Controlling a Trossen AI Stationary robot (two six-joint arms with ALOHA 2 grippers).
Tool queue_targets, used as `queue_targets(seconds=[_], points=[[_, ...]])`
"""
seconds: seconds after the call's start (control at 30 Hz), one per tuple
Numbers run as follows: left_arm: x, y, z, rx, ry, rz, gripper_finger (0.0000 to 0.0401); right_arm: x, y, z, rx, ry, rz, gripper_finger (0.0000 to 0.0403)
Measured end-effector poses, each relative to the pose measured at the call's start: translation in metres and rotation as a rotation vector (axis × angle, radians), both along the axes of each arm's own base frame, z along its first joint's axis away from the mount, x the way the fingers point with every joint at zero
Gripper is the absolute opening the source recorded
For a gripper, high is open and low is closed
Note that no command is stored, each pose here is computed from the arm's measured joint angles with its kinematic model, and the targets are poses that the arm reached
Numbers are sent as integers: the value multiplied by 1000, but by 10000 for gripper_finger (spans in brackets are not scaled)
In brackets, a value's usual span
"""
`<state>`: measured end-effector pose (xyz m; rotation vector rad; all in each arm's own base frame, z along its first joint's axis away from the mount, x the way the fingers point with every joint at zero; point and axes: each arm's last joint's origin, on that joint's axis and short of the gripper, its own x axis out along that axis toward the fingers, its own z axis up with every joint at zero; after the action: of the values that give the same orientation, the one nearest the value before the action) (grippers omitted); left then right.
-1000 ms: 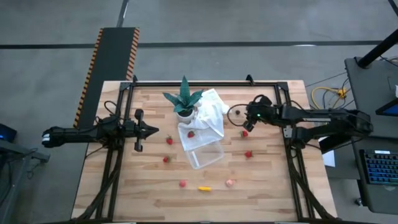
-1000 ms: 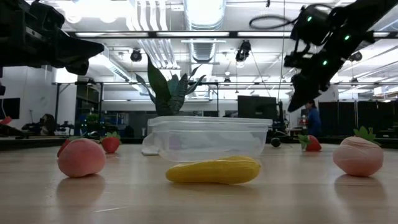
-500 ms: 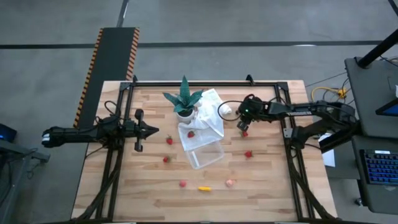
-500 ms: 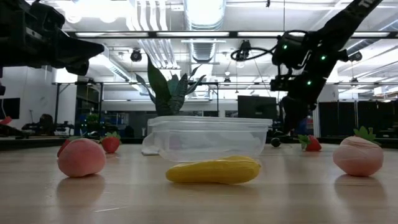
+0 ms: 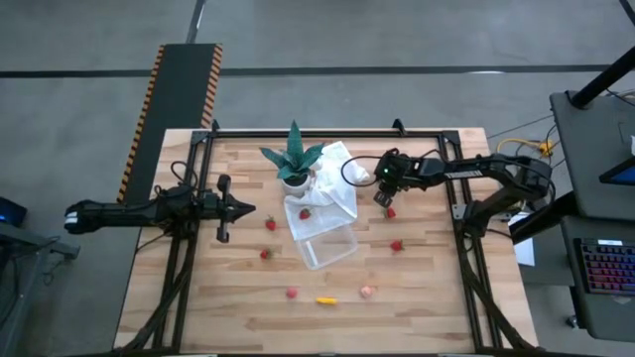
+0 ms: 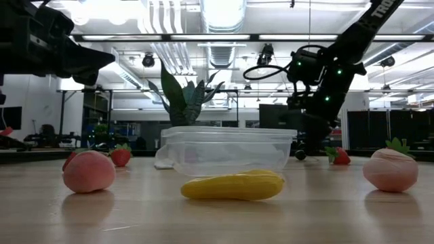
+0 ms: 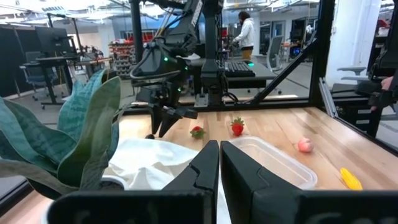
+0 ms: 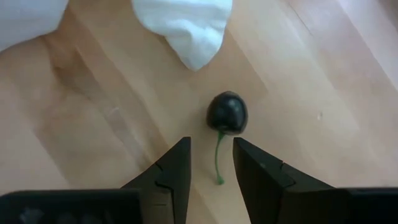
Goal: Pick and placing Produce into tupperware
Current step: Put the black cherry into the transparent bin
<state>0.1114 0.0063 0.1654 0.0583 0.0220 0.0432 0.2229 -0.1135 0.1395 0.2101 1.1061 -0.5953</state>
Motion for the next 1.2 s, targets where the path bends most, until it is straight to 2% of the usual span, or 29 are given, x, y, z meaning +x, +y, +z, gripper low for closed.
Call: queue_targets(seconds=[0.6, 0.97, 1.2], points=[[1, 0, -1, -1, 10, -1, 0, -3, -6, -3, 13, 66, -5, 112], [1, 0, -1, -2, 11, 0, 0, -2, -6, -3, -34, 120, 141, 111], [1, 0, -1, -2, 11, 0, 0, -2, -6, -3, -49, 139, 190, 111]])
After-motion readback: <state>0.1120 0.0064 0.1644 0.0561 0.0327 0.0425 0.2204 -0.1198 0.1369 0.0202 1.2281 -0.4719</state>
